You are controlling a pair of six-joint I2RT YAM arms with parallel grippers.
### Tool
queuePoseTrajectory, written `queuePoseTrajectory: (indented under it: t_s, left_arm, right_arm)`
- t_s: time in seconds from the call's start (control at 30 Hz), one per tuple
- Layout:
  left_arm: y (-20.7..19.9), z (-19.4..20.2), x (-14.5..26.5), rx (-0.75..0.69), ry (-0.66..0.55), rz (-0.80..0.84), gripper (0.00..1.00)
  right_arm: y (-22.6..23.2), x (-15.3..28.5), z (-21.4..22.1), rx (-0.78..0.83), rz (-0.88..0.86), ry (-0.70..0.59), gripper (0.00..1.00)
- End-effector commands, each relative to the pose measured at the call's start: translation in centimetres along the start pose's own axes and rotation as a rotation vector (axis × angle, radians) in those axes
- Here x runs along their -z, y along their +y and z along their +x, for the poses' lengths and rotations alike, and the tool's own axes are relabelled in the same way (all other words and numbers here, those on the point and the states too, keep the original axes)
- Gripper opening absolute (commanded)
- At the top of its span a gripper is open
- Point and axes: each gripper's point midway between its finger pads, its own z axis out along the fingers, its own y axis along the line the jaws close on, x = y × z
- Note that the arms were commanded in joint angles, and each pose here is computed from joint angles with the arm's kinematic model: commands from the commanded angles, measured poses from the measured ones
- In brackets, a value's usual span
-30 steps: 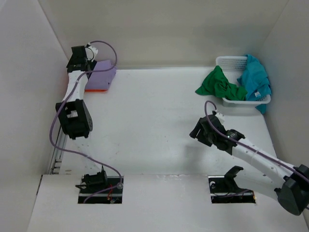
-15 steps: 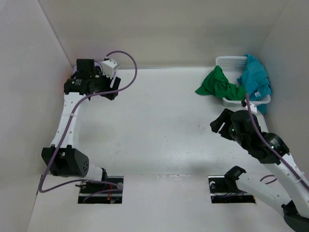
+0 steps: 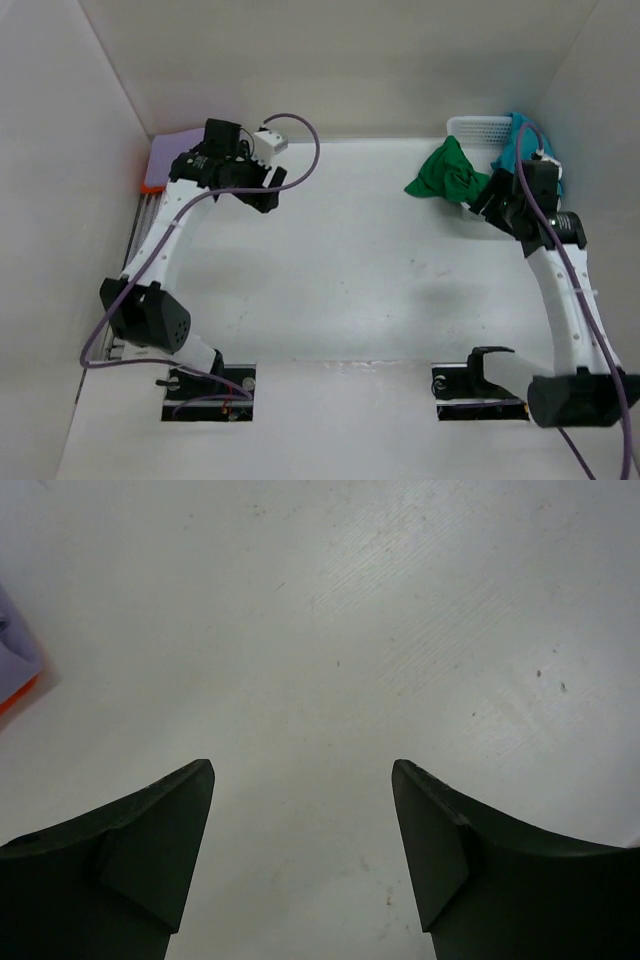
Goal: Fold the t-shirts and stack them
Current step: Grab crumpled tshirt from bin with the right arm
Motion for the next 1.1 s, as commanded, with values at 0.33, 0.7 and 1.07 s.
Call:
queuePoseTrajectory:
  t_s: [0.33,0.7,1.07]
  left_arm:
    - [-0.5,1.7,-10.5,0.011,0.221,0.084,0.67]
    - [0.8,3.8,-10.0,0.045,0.247,0.046,0.67]
    - [6.5,5.3,-7.6,0.238,0.216,-0.017,0.67]
  right_arm:
    - [-0.3,-13.9,-10.0,-0.145,-0.017,-0.090,0.70]
    - [-0.6,-24.3,-10.0,-0.154,0.046,0.032,0.64]
    - [-0.8,-24.6,-4.5,-0.151,0.067,0.200,0.52]
